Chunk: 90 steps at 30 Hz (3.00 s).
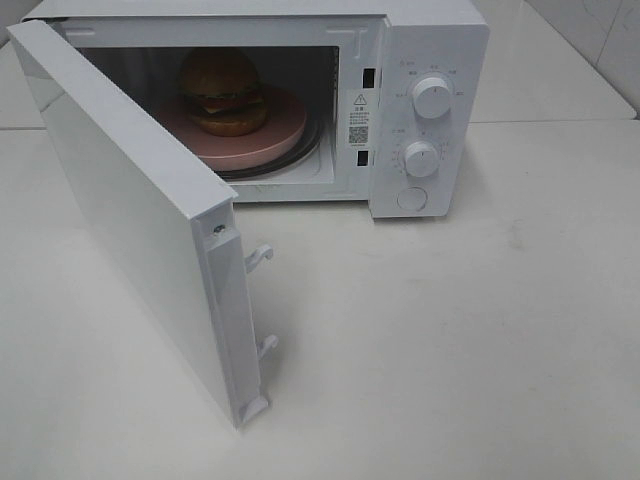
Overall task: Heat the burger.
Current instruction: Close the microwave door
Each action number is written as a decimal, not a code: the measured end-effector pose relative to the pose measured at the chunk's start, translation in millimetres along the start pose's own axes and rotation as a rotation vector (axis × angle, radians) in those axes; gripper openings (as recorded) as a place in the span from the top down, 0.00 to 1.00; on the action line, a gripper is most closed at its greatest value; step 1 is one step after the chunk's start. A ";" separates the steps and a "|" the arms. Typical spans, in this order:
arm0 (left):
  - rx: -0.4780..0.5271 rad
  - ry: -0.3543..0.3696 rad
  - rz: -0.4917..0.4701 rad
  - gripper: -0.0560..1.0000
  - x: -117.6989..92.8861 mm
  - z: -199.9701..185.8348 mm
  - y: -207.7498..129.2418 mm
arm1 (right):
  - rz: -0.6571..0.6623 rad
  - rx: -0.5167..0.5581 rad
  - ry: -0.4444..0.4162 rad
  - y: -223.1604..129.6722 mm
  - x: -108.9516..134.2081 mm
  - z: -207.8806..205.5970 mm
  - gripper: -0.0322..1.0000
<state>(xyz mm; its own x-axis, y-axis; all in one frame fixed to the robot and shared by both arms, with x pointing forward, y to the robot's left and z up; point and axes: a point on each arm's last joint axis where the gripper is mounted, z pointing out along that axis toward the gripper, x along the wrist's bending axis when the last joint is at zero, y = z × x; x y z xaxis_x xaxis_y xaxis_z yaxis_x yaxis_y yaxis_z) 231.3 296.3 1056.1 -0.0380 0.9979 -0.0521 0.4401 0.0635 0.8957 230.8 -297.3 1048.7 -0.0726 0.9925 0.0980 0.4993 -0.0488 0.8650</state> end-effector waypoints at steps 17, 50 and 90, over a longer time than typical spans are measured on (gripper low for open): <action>0.000 0.000 0.000 0.01 0.0 0.0 0.0 | 0.000 0.000 0.000 0.0 0.0 0.0 0.24; -0.067 -0.009 -0.057 0.84 1.8 62.3 29.0 | 0.001 0.000 0.000 0.0 0.0 0.0 0.24; -0.169 -0.219 0.159 0.95 -37.9 217.8 13.1 | 0.002 -0.001 0.000 0.1 0.0 0.0 0.24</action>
<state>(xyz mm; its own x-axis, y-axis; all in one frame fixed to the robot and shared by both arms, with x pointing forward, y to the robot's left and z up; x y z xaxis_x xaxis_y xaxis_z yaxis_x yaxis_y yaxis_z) 433.9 261.7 973.6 0.2212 0.9751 0.0167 0.2691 -0.0775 0.9600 230.8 -297.3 1048.7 -0.0717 0.9924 0.0997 0.4986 -0.0509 0.8653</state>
